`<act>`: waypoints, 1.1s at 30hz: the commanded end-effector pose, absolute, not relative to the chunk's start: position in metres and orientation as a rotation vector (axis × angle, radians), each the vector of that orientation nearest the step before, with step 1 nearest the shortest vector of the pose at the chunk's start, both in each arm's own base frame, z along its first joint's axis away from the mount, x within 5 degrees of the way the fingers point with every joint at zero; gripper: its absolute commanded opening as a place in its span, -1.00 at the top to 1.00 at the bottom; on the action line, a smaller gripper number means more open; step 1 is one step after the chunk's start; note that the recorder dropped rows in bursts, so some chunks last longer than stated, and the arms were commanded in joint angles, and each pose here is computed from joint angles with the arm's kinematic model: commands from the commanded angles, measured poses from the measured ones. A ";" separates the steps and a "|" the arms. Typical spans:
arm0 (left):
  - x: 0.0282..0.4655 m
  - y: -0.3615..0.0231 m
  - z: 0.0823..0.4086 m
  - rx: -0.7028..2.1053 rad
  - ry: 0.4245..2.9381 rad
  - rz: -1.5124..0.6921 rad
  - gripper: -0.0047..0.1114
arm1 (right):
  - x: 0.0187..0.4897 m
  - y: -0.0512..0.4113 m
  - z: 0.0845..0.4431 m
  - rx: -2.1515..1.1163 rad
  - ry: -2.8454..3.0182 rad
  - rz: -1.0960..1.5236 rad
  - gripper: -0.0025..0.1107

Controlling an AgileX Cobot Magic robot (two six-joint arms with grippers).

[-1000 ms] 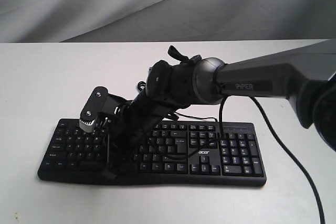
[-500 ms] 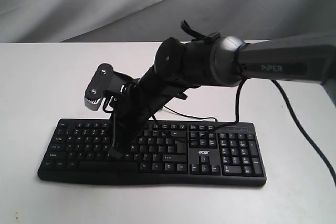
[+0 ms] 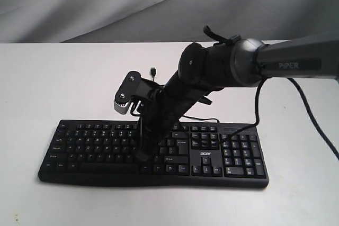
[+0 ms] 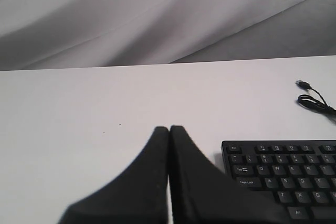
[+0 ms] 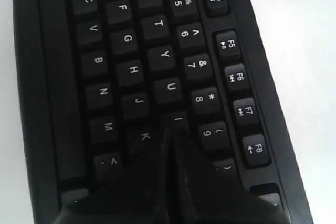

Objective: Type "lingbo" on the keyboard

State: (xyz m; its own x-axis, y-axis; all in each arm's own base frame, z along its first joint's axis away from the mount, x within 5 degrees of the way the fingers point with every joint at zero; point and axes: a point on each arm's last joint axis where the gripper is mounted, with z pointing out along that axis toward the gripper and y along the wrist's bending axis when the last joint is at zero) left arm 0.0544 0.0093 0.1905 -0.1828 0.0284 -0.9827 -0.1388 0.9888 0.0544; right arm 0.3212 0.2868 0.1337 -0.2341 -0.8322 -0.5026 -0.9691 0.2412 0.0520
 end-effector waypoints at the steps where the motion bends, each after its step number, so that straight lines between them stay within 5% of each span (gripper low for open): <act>1: 0.054 0.009 0.190 -0.082 1.744 0.141 0.91 | 0.323 0.285 0.137 -1.640 2.128 0.505 0.96; 33: 0.054 0.009 0.190 -0.082 1.744 0.141 0.91 | 0.322 0.282 0.120 -1.626 2.154 0.474 0.96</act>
State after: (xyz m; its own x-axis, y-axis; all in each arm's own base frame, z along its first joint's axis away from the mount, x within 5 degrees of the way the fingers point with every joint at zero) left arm 0.0544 0.0093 0.1905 -0.1828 0.0284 -0.9827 -0.1388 0.9888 0.0544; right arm 0.3215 0.2850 0.1222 -0.2418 -0.8270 -0.5076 -0.9646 0.2617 0.0332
